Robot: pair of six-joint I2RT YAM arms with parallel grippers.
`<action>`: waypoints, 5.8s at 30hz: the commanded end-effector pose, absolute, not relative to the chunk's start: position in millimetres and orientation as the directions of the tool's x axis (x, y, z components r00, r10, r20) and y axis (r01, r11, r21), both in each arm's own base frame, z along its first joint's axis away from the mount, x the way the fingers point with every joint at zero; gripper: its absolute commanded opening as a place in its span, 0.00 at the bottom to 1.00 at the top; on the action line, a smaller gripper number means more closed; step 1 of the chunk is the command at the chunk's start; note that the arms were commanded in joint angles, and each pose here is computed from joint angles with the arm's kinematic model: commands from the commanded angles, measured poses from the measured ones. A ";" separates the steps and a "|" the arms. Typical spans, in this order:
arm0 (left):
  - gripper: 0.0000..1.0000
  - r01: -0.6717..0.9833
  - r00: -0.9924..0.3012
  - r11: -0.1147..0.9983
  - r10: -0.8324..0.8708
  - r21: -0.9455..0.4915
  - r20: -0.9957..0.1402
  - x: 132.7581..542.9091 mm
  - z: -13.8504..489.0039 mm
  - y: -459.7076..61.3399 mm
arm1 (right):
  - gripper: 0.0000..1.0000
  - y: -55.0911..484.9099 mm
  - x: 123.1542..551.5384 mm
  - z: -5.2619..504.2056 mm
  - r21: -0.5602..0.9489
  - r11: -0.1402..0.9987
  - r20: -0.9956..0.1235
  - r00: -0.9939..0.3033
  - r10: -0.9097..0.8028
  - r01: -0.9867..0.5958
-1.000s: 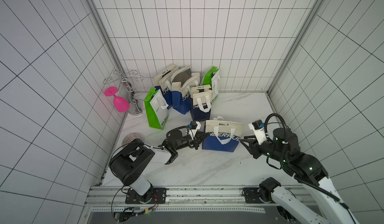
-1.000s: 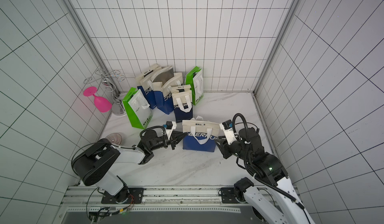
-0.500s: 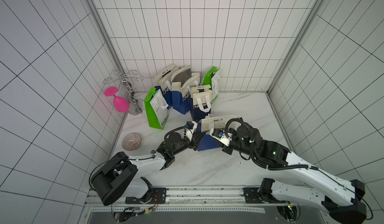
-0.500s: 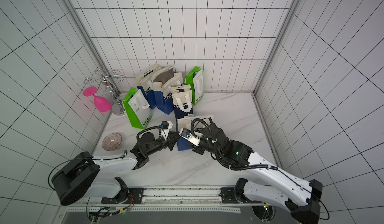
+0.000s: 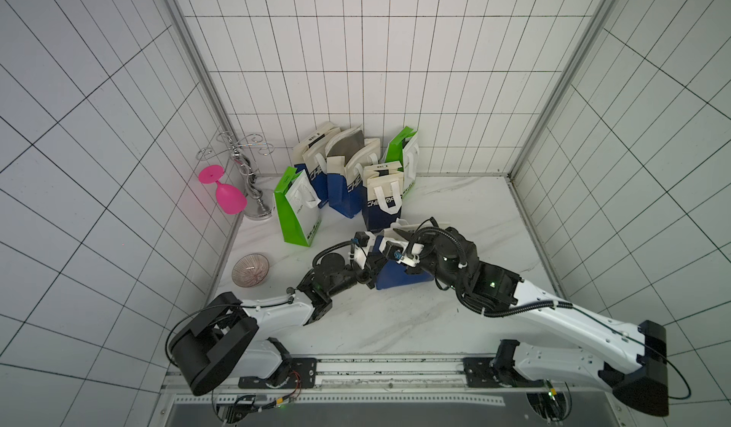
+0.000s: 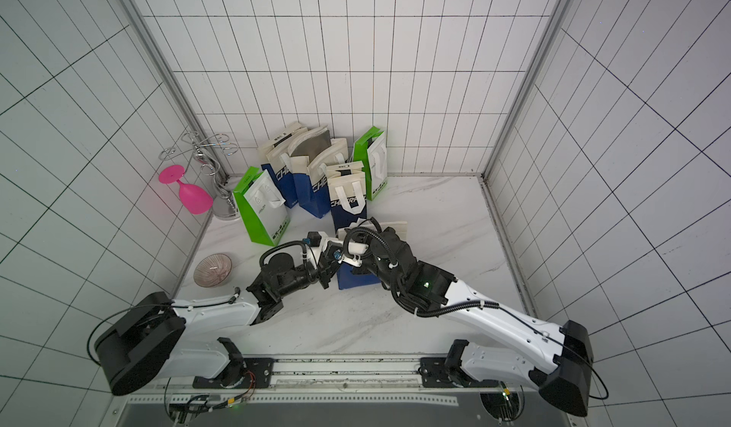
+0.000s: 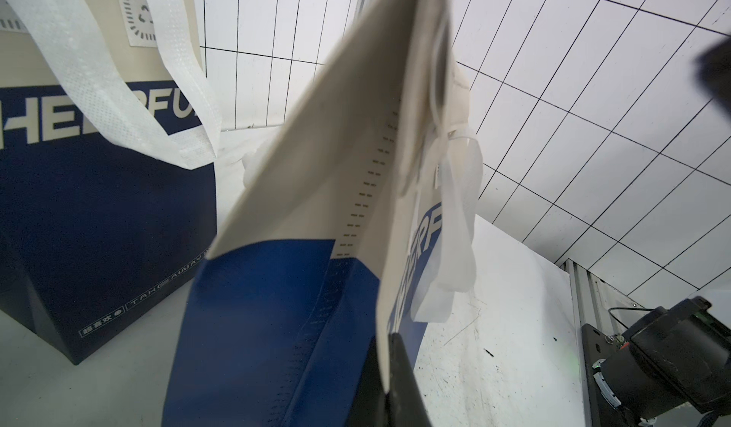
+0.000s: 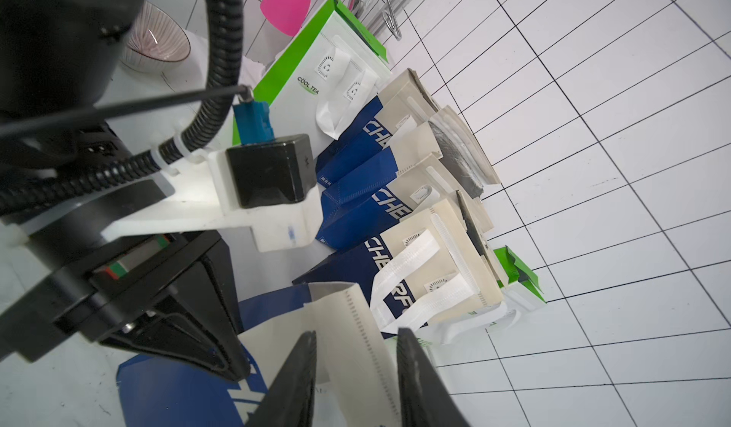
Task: Open the takeout bag
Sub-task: Open the takeout bag at the center of the board.
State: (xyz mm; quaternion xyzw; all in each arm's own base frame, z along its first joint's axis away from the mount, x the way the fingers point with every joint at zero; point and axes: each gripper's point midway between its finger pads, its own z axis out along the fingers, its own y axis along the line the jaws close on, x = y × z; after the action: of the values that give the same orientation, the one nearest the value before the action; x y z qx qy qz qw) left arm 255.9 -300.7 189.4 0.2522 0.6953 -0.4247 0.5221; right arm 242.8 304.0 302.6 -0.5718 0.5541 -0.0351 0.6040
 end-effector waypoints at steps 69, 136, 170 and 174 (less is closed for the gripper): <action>0.00 0.802 -0.314 0.515 -0.066 -0.302 -0.947 250.6 191.8 -298.9 | 0.00 257.0 323.5 346.2 -0.622 0.613 -0.736 0.095 -0.670 -0.486; 0.00 0.754 -0.372 0.573 -0.030 -0.321 -0.928 251.7 171.9 -288.2 | 0.09 260.6 303.4 306.9 -0.552 0.549 -0.723 0.031 -0.690 -0.628; 0.00 0.748 -0.368 0.576 -0.051 -0.328 -0.928 250.6 178.5 -285.0 | 0.00 251.8 293.0 268.2 -0.603 0.524 -0.648 -0.014 -0.761 -0.601; 0.00 0.745 -0.368 0.582 -0.049 -0.326 -0.929 251.2 177.9 -284.0 | 0.00 249.9 292.7 290.6 -0.624 0.502 -0.626 0.000 -0.779 -0.599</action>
State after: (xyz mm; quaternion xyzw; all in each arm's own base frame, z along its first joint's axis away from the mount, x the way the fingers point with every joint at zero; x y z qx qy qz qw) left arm 254.3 -287.1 184.4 0.2397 0.7210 -0.3949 0.5165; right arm 294.6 259.1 272.0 -0.4862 0.7015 -0.0678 0.5166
